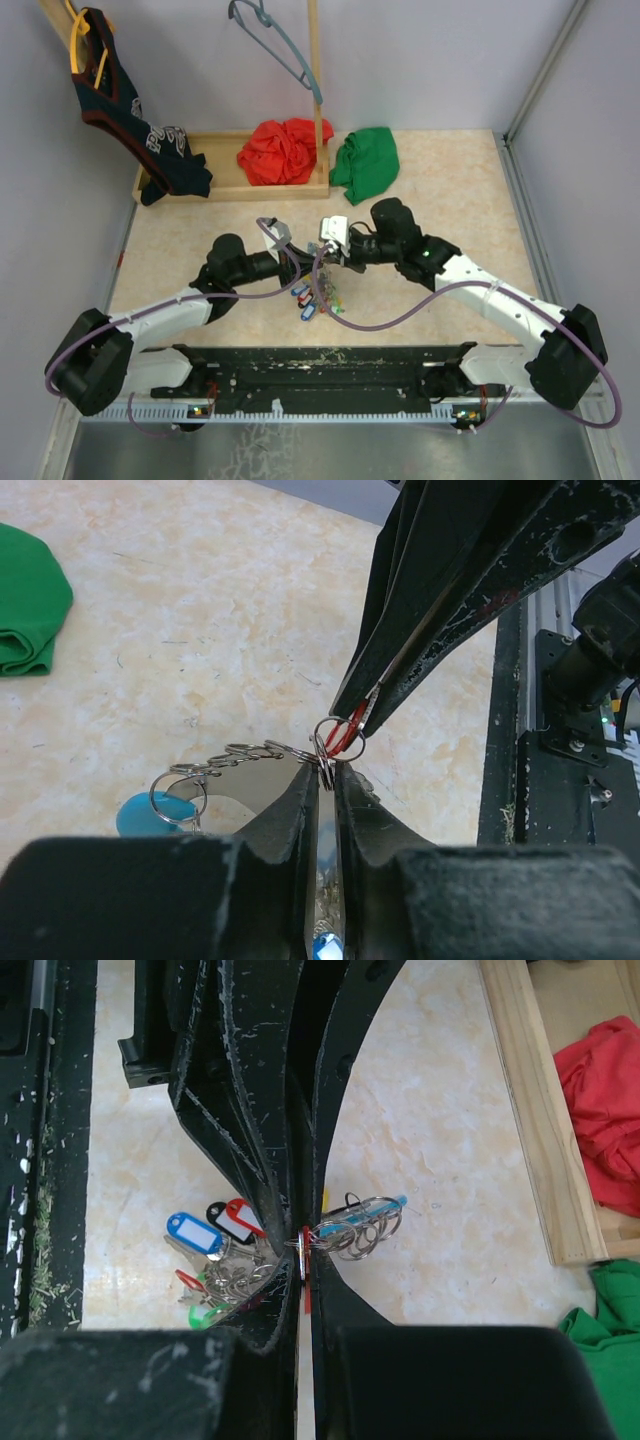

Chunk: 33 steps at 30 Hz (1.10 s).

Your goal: Put the keys on the keyring

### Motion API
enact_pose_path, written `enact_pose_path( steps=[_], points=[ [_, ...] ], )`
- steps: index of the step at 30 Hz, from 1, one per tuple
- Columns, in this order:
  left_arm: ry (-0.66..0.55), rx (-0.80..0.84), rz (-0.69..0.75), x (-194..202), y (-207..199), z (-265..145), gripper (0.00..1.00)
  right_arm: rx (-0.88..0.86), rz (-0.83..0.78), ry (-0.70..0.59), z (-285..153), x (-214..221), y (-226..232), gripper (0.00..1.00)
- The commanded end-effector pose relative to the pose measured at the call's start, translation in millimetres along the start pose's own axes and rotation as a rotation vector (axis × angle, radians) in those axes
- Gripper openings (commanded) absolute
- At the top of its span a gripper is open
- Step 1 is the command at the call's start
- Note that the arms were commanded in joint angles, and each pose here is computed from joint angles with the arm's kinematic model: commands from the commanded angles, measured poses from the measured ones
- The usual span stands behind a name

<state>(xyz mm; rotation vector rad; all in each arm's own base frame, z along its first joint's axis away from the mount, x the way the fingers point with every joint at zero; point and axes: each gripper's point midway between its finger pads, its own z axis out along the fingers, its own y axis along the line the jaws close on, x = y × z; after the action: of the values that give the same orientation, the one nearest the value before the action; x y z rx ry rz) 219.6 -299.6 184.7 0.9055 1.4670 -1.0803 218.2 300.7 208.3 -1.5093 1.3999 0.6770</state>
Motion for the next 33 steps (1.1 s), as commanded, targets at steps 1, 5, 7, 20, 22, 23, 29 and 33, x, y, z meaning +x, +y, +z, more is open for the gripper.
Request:
enact_pose_path(
  steps=[1, 5, 7, 20, 22, 23, 29, 33],
  points=[
    [-0.036, -0.003, 0.041, -18.8, 1.3, 5.8, 0.10, 0.023, -0.067, -0.093, -6.4, -40.9, -8.9, 0.00],
    [-0.027, -0.012, 0.059, -15.4, 2.2, 3.3, 0.00, 0.082, -0.055, -0.070, -11.6, -35.4, -15.1, 0.00],
    [-0.020, -0.022, 0.072, -12.4, 3.4, 1.1, 0.00, 0.138, -0.037, -0.049, -15.8, -31.0, -22.4, 0.00],
    [-0.002, -0.038, 0.099, -3.7, 5.7, -3.0, 0.00, 0.264, 0.105, 0.060, -19.9, 18.7, -34.0, 0.00],
    [-0.004, -0.038, 0.099, -3.4, 5.4, -3.1, 0.00, 0.251, 0.124, 0.081, -16.3, 27.2, -30.8, 0.00],
    [-0.007, -0.040, 0.100, -3.9, 5.6, -3.1, 0.00, 0.241, 0.133, 0.090, -14.3, 30.7, -29.1, 0.00],
    [-0.018, -0.054, 0.107, -3.7, 6.9, -4.6, 0.00, 0.187, 0.185, 0.148, -5.7, 50.4, -17.0, 0.00],
    [-0.026, -0.059, 0.113, -2.8, 7.4, -5.2, 0.00, 0.158, 0.212, 0.182, -4.7, 57.6, -10.3, 0.00]
  ],
)
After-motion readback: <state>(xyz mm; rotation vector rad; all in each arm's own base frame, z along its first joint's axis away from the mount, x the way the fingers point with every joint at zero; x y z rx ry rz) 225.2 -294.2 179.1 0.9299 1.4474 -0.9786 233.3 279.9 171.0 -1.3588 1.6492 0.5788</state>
